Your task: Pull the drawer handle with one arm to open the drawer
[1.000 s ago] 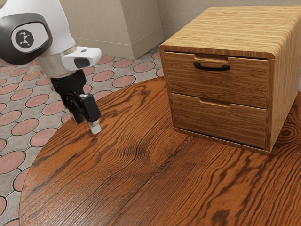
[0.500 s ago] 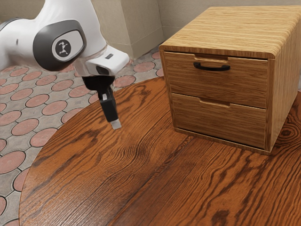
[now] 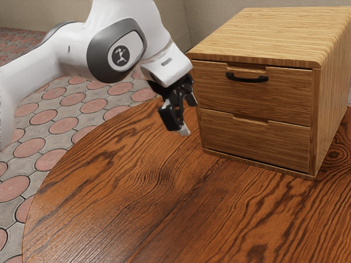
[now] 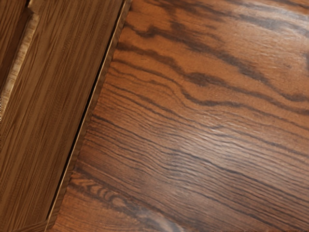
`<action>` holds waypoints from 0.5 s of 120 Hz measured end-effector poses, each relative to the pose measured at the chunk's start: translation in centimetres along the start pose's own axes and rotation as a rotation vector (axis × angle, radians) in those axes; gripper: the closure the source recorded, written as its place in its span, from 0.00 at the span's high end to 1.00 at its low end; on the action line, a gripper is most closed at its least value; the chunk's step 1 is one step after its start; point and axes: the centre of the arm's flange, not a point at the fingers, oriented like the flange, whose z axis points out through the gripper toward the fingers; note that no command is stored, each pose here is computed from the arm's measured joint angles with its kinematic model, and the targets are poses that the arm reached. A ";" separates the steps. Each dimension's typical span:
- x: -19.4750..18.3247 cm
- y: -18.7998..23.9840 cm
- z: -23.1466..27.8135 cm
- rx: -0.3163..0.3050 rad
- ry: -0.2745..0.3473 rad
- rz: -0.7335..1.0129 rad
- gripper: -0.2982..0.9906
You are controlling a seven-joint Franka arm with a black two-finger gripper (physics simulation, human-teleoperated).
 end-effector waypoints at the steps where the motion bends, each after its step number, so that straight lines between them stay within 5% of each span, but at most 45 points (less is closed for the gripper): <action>1: 0.2 0.0 0.0 0.001 0.000 0.009 0.77; 22: 0.9 -1.4 -0.1 0.038 0.008 0.121 0.77; 40: 4.5 -0.8 -2.8 0.085 0.074 0.232 0.77; 60: 5.6 -0.5 -2.7 0.077 0.108 0.297 0.77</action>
